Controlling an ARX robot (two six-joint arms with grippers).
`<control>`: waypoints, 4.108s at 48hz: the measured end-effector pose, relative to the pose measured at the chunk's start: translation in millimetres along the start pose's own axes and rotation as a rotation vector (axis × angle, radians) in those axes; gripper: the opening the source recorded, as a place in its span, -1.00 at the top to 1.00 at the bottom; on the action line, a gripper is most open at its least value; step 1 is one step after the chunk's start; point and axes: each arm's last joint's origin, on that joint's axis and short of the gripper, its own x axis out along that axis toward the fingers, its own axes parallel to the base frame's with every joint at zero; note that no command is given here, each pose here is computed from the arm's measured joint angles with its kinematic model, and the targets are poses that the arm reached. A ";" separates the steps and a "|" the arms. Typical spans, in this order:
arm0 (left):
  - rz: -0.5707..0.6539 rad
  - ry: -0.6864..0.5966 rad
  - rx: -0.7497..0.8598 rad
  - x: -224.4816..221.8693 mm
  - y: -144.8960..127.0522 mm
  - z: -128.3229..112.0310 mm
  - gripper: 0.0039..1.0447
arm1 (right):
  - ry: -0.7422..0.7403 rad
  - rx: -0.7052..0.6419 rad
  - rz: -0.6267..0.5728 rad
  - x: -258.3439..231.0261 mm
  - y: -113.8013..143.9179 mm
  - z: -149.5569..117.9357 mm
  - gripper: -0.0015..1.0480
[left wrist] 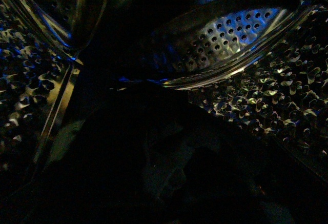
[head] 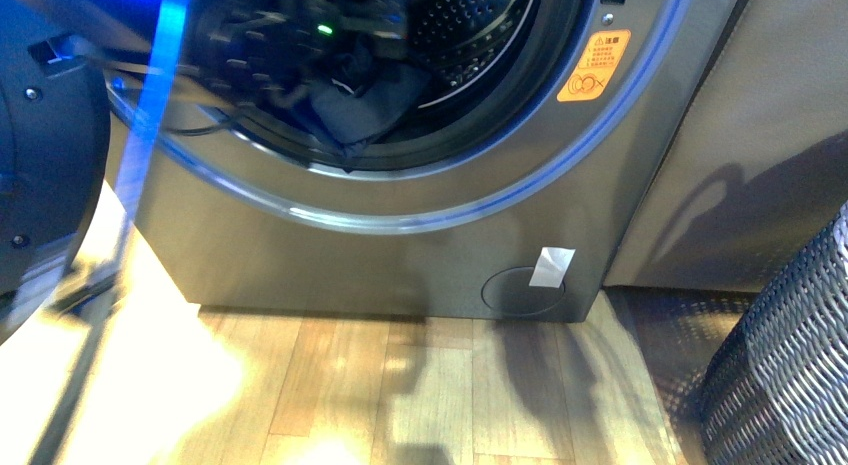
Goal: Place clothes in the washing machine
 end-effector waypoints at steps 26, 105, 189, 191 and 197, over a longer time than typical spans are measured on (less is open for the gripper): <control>-0.105 0.002 -0.017 -123.5 3.3 31.1 -0.88 | 0.000 0.000 0.000 0.0 0.0 0.0 -0.86; 0.118 -0.091 -0.040 -361.5 60.6 -5.5 0.94 | 0.199 -0.097 -0.586 -302.9 -70.2 -213.2 0.95; 0.117 -0.106 -0.039 -414.0 54.4 -8.2 0.94 | 0.193 -0.100 -0.592 -346.4 -47.2 -234.3 0.95; 0.118 -0.106 -0.039 -414.0 54.4 -8.2 0.94 | 0.193 -0.100 -0.591 -346.4 -47.2 -234.3 0.95; 0.117 -0.106 -0.039 -414.0 54.4 -8.2 0.94 | 0.193 -0.100 -0.592 -346.4 -47.2 -234.3 0.95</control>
